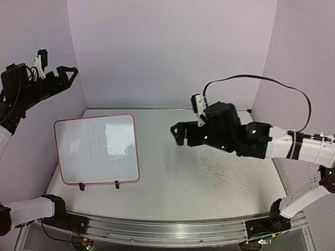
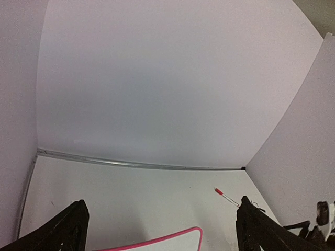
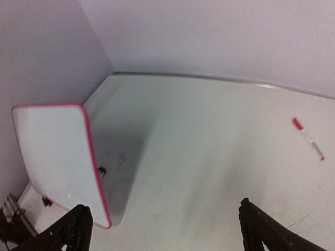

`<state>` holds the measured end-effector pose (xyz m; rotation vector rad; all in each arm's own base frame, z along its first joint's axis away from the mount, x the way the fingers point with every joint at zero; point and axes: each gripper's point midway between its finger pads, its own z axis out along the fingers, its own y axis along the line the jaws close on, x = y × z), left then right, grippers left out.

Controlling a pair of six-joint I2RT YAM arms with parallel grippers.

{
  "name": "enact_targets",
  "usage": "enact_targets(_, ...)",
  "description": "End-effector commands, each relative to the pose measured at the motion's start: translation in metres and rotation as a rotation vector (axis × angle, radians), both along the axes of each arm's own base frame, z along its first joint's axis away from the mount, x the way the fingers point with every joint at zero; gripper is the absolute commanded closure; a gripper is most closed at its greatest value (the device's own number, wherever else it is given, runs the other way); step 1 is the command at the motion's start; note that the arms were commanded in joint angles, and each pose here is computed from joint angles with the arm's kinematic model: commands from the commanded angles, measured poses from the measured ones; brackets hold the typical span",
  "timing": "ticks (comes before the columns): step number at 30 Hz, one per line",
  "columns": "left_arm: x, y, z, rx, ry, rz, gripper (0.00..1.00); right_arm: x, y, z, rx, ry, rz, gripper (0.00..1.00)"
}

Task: Write a sentence on the whiteboard
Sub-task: Move the whiteboard stand to the center of the board.

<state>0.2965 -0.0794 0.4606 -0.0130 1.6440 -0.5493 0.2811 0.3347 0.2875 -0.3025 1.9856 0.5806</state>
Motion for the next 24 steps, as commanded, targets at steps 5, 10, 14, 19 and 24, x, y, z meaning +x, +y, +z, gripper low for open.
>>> enact_targets(5, -0.040, -0.021, -0.013, -0.090, 0.066, -0.159, 0.01, -0.110, 0.156, -0.061, 0.051, 0.114, 0.156, 0.02)
enact_targets(10, -0.058, -0.020, -0.025, -0.092, 0.083, -0.169, 0.01, -0.136, 0.210, -0.121, 0.075, 0.244, 0.139, 0.13)
enact_targets(14, -0.071, -0.018, -0.020, -0.083, 0.065, -0.167, 0.01, -0.131, 0.221, -0.151, 0.065, 0.301, 0.051, 0.20)
enact_targets(19, -0.085, -0.018, 0.002, -0.087, 0.007, -0.181, 0.01, -0.116, 0.227, -0.173, 0.030, 0.265, -0.052, 0.23)
enact_targets(24, -0.094, -0.017, 0.017, -0.088, -0.033, -0.190, 0.01, -0.111, 0.247, -0.194, -0.016, 0.230, -0.047, 0.37)
